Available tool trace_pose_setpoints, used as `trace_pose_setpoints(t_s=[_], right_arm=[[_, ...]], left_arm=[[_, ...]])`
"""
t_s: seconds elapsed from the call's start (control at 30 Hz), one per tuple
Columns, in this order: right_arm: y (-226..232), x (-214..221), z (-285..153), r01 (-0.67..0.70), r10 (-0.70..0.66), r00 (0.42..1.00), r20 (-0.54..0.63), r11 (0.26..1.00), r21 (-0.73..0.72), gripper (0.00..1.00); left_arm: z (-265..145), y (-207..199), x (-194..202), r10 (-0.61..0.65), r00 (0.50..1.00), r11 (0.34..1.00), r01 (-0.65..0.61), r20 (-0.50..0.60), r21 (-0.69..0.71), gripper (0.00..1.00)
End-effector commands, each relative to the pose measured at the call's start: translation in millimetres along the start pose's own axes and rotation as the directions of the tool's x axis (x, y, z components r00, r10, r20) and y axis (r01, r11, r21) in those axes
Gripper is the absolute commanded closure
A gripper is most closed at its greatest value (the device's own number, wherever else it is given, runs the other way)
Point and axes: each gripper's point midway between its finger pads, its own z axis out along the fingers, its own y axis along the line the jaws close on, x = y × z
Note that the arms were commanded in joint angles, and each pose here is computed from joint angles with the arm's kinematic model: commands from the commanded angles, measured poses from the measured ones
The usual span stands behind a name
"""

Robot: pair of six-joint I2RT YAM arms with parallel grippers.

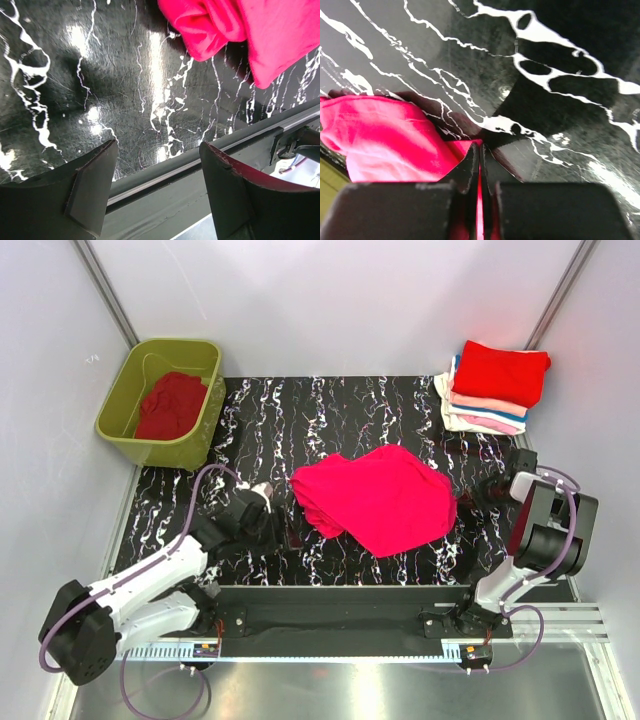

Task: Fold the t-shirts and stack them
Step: Flatten the tshirt out

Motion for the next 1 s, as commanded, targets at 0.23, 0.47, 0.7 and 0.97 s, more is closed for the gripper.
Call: trace_pose_setpoints(t_s=[0.23, 0.47, 0.7, 0.97], right_arm=[[-6.4, 10.4, -18.9, 0.079, -0.080, 0.996, 0.043, 0.996, 0.033, 1.00], [8.6, 21.2, -45.1, 0.115, -0.114, 0.992, 0.047, 0.993, -0.010, 1.00], [6.2, 30.3, -52.5, 0.142, -0.141, 0.989, 0.047, 0.990, -0.018, 1.00], [7.3, 30.5, -56.3, 0.160, -0.159, 0.986, 0.050, 0.987, -0.021, 1.00]], left_arm=[[32.0, -15.7, 2.6, -0.033, 0.999, 0.997, 0.033, -0.002, 0.067, 0.18], [66.9, -32.7, -10.6, -0.021, 1.000, 0.998, 0.021, 0.001, 0.053, 0.25], [99.2, -40.8, -18.2, -0.007, 1.000, 1.000, 0.007, 0.004, 0.005, 0.25], [123.1, -29.3, -26.8, -0.011, 1.000, 0.994, 0.012, 0.012, -0.105, 0.93]])
